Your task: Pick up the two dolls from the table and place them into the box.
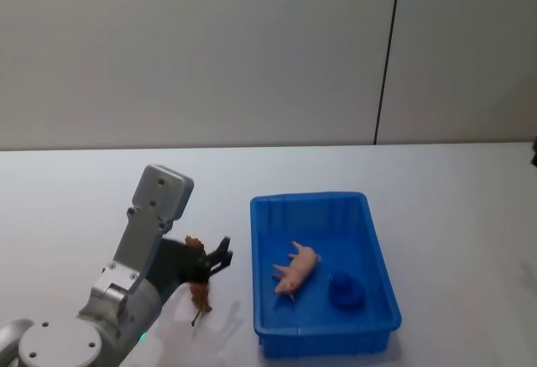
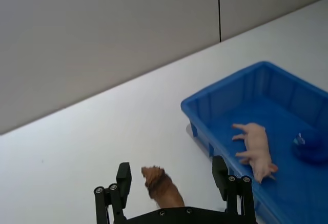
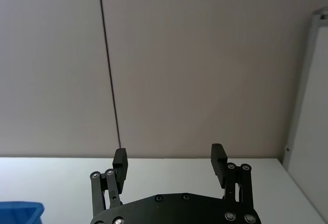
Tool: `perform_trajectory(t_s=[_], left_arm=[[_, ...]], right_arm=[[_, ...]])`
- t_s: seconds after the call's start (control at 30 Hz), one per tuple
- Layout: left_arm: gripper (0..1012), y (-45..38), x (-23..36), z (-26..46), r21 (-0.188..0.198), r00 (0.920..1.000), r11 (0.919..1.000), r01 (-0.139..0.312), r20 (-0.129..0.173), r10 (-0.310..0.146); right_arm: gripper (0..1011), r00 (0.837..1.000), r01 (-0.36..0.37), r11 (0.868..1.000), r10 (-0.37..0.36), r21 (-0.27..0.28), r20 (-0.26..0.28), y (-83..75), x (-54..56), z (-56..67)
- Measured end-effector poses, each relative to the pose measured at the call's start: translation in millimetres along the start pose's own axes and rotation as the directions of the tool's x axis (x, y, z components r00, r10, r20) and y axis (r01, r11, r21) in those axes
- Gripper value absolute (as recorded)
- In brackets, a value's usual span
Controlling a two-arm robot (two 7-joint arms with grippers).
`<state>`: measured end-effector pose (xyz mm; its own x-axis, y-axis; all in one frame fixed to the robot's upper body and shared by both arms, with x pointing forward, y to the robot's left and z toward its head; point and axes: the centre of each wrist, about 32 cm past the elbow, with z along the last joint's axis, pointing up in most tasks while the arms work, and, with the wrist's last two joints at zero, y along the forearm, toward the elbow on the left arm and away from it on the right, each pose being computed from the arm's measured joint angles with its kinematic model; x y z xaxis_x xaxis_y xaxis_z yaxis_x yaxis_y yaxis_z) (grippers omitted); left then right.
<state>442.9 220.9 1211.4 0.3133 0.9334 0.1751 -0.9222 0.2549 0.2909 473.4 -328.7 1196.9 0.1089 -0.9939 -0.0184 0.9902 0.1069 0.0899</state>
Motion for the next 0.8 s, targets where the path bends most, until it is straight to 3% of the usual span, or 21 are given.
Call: perform_trajectory(t_s=[0.13, 0.3, 0.8], left_arm=[[1001, 1.7, -1.6, -1.5, 0.063, 0.9999, 0.9980, -0.006, -0.013, 0.006], [1001, 0.0, -5.6, -4.0, 0.141, 0.9993, 0.9900, 0.003, -0.038, 0.003], [1001, -14.9, -9.9, -9.0, 0.228, 0.9970, 0.9734, 0.027, -0.077, -0.010]], right_arm=[[1001, 1.000, 0.029, 1.000, -0.029, 0.010, -0.004, -2.9, 2.2, 0.3], [1001, 0.998, 0.056, 0.998, -0.056, 0.020, -0.009, -5.6, 4.2, 0.4], [1001, 0.995, 0.096, 0.995, -0.096, 0.033, -0.014, -9.6, 7.3, 0.7]])
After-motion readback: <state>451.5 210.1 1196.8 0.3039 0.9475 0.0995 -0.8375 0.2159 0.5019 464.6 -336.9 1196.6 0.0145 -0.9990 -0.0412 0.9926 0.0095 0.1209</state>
